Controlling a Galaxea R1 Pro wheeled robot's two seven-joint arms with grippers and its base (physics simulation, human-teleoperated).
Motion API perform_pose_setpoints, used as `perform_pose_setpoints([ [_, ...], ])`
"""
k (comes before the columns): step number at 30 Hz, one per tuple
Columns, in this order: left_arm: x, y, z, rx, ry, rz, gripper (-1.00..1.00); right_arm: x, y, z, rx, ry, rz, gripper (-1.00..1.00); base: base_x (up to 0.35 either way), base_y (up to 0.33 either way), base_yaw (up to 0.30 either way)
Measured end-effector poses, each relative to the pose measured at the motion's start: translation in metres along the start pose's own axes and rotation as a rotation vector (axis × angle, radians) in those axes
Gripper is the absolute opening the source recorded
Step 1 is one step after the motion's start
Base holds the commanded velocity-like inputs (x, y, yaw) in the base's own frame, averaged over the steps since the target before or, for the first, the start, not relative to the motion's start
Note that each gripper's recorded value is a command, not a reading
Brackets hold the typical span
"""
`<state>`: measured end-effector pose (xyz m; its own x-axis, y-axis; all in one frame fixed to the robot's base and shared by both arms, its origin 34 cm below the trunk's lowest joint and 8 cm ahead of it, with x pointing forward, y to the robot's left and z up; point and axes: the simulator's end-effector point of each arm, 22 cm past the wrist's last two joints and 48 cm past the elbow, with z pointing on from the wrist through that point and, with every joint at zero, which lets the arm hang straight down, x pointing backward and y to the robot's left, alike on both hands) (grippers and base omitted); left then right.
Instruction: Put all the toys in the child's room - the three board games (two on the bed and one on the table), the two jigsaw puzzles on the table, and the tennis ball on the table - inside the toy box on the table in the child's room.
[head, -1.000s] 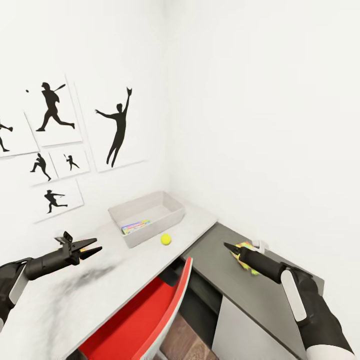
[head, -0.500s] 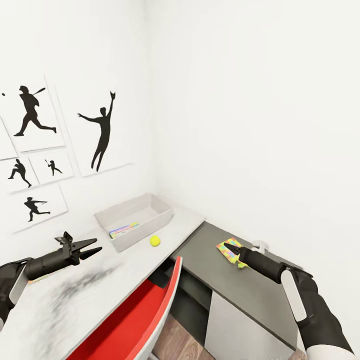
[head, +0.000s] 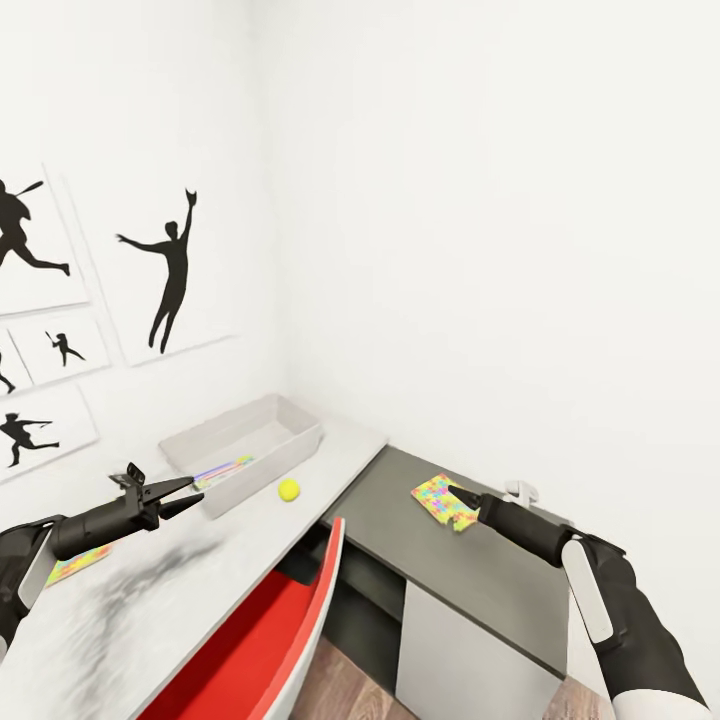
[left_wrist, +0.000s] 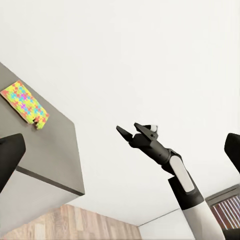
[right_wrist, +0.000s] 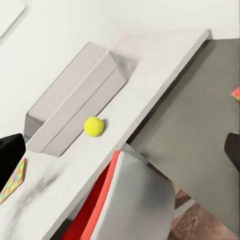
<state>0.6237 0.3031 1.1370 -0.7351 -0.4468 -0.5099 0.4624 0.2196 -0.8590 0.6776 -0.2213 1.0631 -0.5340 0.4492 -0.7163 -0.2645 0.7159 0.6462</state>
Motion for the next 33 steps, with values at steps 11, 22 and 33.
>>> perform_pose_setpoints([
  [11,0.0000,-0.0007,0.0004,0.000,0.000,0.001,1.00,-0.0012,0.0011,-0.0003,-0.001,-0.003,-0.003,1.00,0.000,0.000,-0.020],
  [22,0.0005,-0.0006,0.0013,0.001,0.001,0.001,1.00,-0.0071,0.0042,-0.0024,-0.012,-0.019,0.001,1.00,0.000,0.000,0.000],
  [33,0.0003,-0.0015,0.0012,0.004,0.000,0.011,1.00,-0.0077,0.0058,-0.0025,-0.018,-0.021,0.001,1.00,0.000,0.000,-0.044],
])
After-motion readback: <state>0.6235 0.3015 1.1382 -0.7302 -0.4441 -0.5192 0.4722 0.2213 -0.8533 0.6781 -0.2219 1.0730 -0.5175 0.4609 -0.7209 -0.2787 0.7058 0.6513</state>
